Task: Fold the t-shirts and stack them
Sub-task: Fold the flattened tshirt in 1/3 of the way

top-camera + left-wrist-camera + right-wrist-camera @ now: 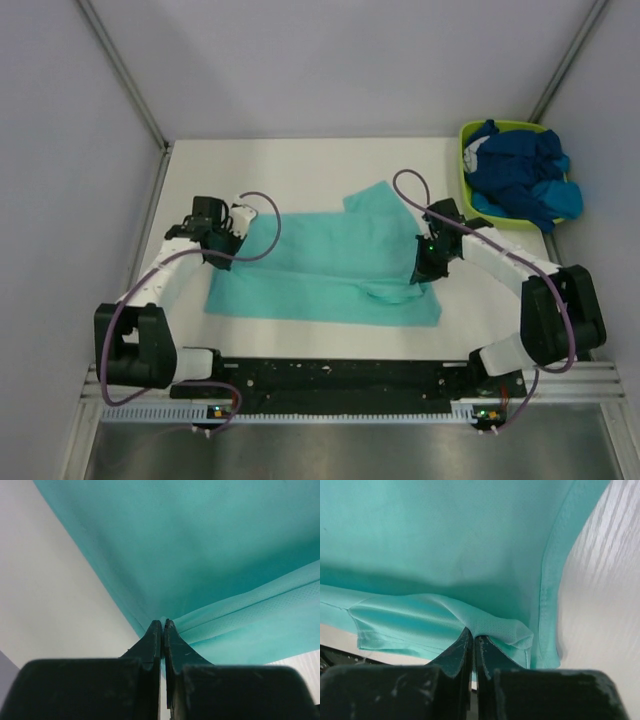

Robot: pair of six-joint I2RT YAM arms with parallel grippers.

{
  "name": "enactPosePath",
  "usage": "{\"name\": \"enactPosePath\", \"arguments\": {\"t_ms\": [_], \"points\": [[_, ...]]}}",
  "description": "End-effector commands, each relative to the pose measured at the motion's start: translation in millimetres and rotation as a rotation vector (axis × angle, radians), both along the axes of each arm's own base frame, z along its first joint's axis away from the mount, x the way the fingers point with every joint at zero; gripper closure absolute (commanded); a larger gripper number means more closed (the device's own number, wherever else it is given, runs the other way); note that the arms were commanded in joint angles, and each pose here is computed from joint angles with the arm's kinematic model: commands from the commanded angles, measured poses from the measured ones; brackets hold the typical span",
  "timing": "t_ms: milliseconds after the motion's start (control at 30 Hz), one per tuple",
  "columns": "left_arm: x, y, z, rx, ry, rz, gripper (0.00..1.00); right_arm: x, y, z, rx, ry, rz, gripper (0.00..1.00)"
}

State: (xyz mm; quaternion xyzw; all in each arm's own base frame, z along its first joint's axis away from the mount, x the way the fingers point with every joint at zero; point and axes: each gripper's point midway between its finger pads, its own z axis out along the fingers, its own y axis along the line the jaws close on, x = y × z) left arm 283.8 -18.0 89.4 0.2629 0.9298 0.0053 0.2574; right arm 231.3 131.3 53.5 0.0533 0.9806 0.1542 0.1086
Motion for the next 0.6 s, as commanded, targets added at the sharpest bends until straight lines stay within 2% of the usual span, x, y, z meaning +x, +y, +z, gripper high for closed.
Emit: {"name": "enactPosePath", "arguments": {"t_ms": [0,100,333,433,567], "points": [[21.1,7.6,-1.7,0.026,-0.023,0.035,1.00,36.7,9.3,13.9,0.009,-0.101,0.025,1.00],[12.6,11.9,-11.9,0.041,-0.002,0.060,1.00,38.9,8.1,7.7,-0.006,-0.089,0.029,1.00],[1.9,15.5,-4.0,0.050,-0.012,0.071,1.00,38.6,11.8,9.7,0.011,-0.079,0.041,1.00],[-20.1,19.1,-3.9,0.066,0.036,0.068,1.00,20.4,12.8,13.3,0.023,-0.061,0.052,1.00],[-50.4,21.2,1.4,0.076,0.023,0.040,1.00,-7.9,8.2,26.3,0.026,-0.098,0.038,1.00]]}}
